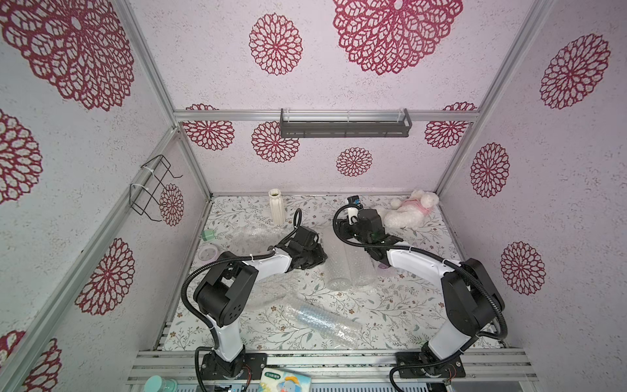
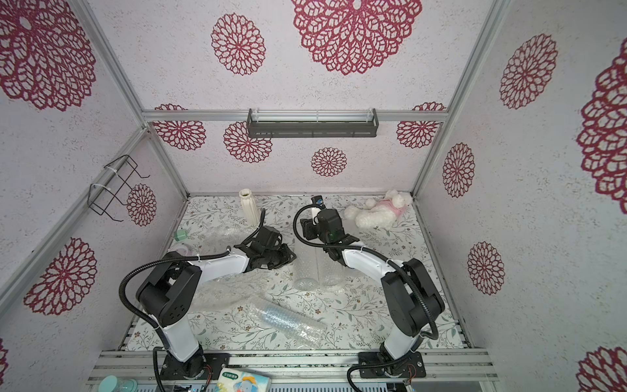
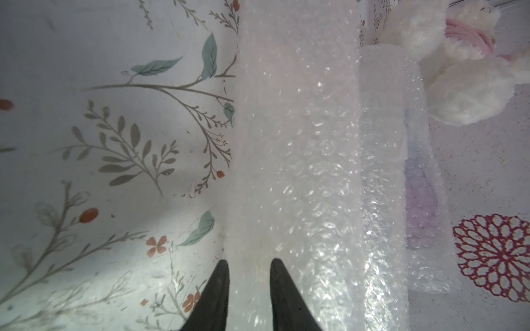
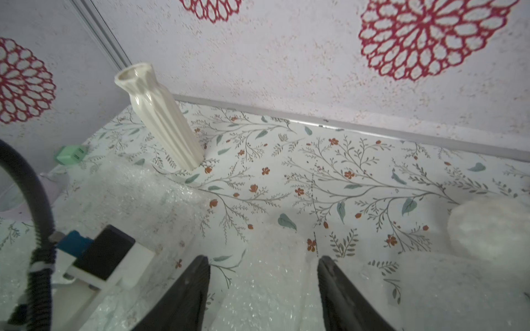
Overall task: Unwrap the vase from the bubble wrap
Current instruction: Unwrap the bubble wrap at the center of the board.
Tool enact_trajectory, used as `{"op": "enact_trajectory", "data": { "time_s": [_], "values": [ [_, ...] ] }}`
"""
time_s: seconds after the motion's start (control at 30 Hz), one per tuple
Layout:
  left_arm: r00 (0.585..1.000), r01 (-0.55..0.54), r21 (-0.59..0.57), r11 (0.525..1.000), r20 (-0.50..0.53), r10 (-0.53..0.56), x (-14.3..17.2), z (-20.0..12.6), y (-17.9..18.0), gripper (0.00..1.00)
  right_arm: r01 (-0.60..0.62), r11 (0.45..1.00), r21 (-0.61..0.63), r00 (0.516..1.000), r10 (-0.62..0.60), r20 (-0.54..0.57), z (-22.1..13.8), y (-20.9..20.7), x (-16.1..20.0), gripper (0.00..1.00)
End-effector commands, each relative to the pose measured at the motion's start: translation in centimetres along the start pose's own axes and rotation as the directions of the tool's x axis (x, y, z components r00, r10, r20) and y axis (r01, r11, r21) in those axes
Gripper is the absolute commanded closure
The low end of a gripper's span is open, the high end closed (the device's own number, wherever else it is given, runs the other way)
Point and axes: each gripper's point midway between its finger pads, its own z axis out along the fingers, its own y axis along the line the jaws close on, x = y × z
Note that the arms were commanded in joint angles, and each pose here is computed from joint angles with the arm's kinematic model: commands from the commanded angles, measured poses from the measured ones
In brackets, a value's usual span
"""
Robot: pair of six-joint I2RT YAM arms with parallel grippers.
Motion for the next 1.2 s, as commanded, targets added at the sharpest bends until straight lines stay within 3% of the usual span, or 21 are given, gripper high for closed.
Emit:
{"op": "enact_trajectory", "data": {
  "time_s": [0.0, 0.6, 1.17],
  "values": [
    [0.999, 0.013, 0.008, 1.000, -0.035, -0.012, 1.3, 0.8, 0.4, 0.72, -0.008, 1.000, 0.007, 1.000, 0.008, 0.007, -0.6, -0.1, -1.2, 0.37],
    [1.000, 0.013, -0.079, 0.997, -0.002, -0.013, 0.8, -1.3, 3.9, 0.71, -0.017, 0.999, 0.039, 0.987, 0.023, -0.160, 1.4, -0.5, 2.5, 0.40],
    [0.999, 0.029, -0.049, 0.998, 0.025, -0.028, -0.6, -1.7, 3.9, 0.71, -0.020, 0.997, 0.072, 0.966, 0.038, -0.256, 3.4, -0.3, 5.2, 0.58]
  ]
}}
